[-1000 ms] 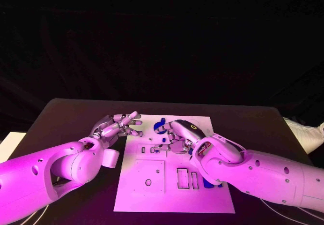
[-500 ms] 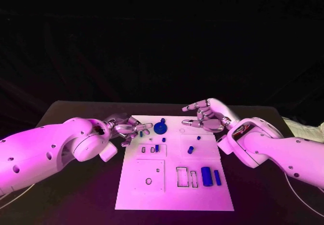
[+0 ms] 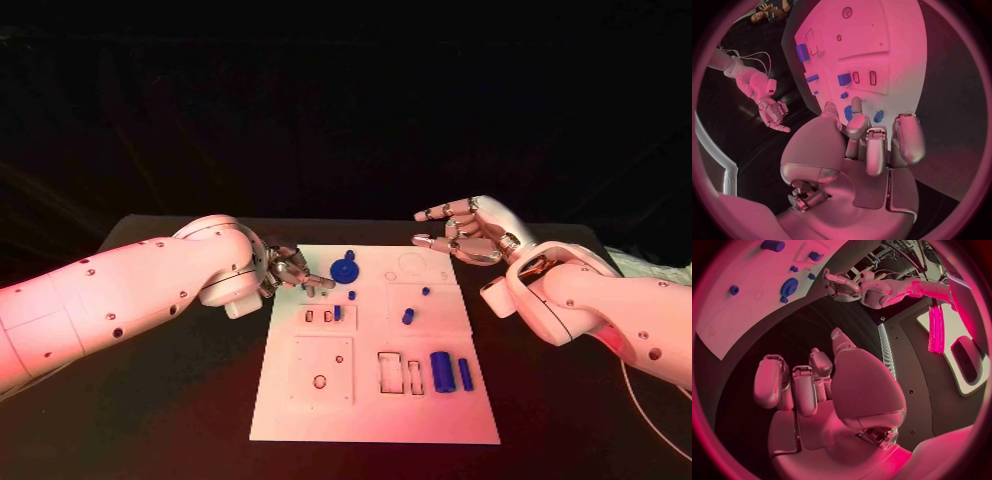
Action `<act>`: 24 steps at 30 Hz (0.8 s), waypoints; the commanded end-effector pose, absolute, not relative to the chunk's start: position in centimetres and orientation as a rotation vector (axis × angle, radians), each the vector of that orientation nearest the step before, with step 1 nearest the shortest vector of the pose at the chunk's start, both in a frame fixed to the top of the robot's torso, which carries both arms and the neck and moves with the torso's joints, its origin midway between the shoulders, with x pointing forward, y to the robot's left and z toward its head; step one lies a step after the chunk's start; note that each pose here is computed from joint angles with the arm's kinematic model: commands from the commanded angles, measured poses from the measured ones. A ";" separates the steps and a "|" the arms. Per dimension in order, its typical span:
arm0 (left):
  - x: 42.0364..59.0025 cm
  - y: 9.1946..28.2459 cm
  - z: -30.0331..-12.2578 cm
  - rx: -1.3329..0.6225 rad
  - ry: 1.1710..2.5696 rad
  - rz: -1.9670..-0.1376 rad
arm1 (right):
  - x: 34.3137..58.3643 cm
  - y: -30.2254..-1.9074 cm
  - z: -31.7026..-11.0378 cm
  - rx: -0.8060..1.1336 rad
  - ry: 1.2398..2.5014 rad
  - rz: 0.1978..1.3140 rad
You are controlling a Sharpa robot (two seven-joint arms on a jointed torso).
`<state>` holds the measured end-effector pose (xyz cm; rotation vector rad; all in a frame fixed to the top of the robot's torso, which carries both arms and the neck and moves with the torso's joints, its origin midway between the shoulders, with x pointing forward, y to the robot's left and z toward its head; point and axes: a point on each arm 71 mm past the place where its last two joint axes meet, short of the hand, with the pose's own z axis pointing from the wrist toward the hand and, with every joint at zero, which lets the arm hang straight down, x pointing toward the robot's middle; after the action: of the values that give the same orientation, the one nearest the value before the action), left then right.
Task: Assemble the parts on the task board
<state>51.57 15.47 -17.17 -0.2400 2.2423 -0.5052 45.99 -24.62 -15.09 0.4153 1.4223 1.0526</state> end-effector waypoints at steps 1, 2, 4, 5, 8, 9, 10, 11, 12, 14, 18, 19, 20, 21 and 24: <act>51.9 15.3 -17.3 -0.126 2.272 -0.350 | 46.1 -24.6 -15.2 0.449 1.440 1.075; 51.9 15.1 -17.4 -0.121 2.274 -0.346 | 46.1 -24.6 -15.3 0.450 1.441 1.074; 52.1 14.6 -17.4 -0.102 2.281 -0.335 | 46.2 -24.6 -15.3 0.454 1.445 1.072; 52.2 14.4 -17.5 -0.093 2.286 -0.330 | 46.2 -24.6 -15.3 0.455 1.446 1.071; 52.3 13.7 -17.6 -0.071 2.298 -0.322 | 46.3 -24.6 -15.4 0.459 1.451 1.068; 52.3 13.5 -17.6 -0.067 2.300 -0.321 | 46.3 -24.6 -15.4 0.460 1.453 1.068; 52.3 13.3 -17.6 -0.061 2.303 -0.321 | 46.3 -24.6 -15.5 0.460 1.454 1.067; 52.3 12.9 -17.7 -0.051 2.307 -0.322 | 46.4 -24.6 -15.5 0.462 1.457 1.067; 52.3 12.7 -17.7 -0.045 2.310 -0.323 | 46.4 -24.6 -15.5 0.462 1.458 1.066; 52.3 12.3 -17.7 -0.036 2.314 -0.324 | 46.4 -24.5 -15.6 0.463 1.460 1.066; 52.2 11.6 -17.8 -0.018 2.321 -0.328 | 46.5 -24.5 -15.6 0.465 1.463 1.065; 52.2 11.5 -17.8 -0.015 2.323 -0.330 | 46.6 -24.4 -15.6 0.465 1.463 1.065; 52.2 11.4 -17.8 -0.012 2.324 -0.331 | 46.6 -24.4 -15.7 0.466 1.464 1.065; 52.1 11.2 -17.8 -0.010 2.326 -0.334 | 46.6 -24.4 -15.7 0.466 1.464 1.065; 52.1 10.9 -17.8 -0.003 2.329 -0.340 | 46.7 -24.4 -15.7 0.468 1.464 1.067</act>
<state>52.17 11.10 -17.80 -0.0349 2.3092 -0.3546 46.68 -24.52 -15.63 0.4703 1.4482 1.0575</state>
